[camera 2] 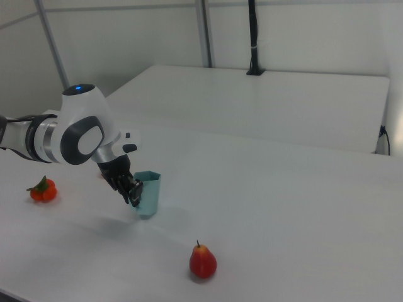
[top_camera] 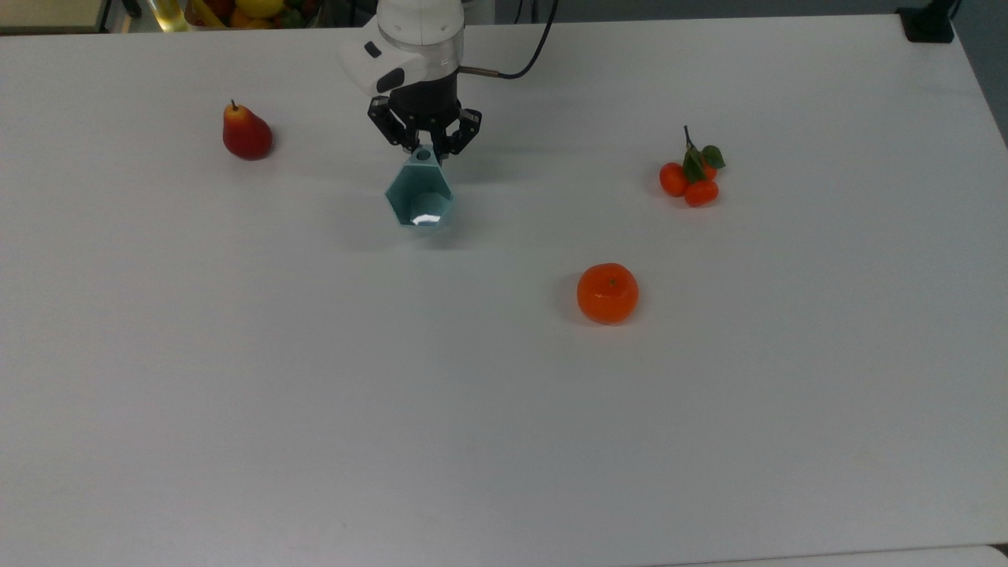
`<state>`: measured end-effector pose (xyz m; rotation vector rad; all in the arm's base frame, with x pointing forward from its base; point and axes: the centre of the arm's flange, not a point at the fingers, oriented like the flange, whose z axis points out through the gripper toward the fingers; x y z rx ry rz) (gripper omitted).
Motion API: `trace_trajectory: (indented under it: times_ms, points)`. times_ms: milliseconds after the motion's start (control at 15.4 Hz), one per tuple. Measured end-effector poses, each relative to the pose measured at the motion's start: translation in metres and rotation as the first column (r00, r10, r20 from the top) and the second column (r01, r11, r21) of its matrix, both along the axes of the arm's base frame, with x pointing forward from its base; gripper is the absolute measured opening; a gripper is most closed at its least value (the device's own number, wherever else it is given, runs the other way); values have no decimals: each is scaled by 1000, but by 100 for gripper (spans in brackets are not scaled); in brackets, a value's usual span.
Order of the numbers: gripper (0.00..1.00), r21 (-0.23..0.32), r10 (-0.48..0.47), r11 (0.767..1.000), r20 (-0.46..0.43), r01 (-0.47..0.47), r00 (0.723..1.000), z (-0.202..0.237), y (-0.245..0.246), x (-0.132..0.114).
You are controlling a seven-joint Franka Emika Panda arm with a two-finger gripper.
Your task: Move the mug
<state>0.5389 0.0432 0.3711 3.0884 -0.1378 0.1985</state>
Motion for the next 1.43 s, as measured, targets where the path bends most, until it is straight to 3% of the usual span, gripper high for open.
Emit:
trace_trajectory:
  times_ms: [194,324,454,518,648,1037,1296,1425]
  points:
    - [47,1,-9,1000,-5,9,1000,-2,1,0]
    - [73,0,-9,1000,-10,9,1000,-2,2,-1]
    - [90,-14,0,1000,-43,-1,999,-2,4,-4]
    - [90,-21,5,1000,-59,-7,998,2,6,-4]
    - [100,-28,9,1000,-73,-11,997,21,10,0]
    - [100,-43,-17,999,-69,14,997,144,10,27]
    - [100,-46,-1,999,-95,-3,995,206,6,24]
    - [100,-22,41,999,-111,-44,993,235,1,20]
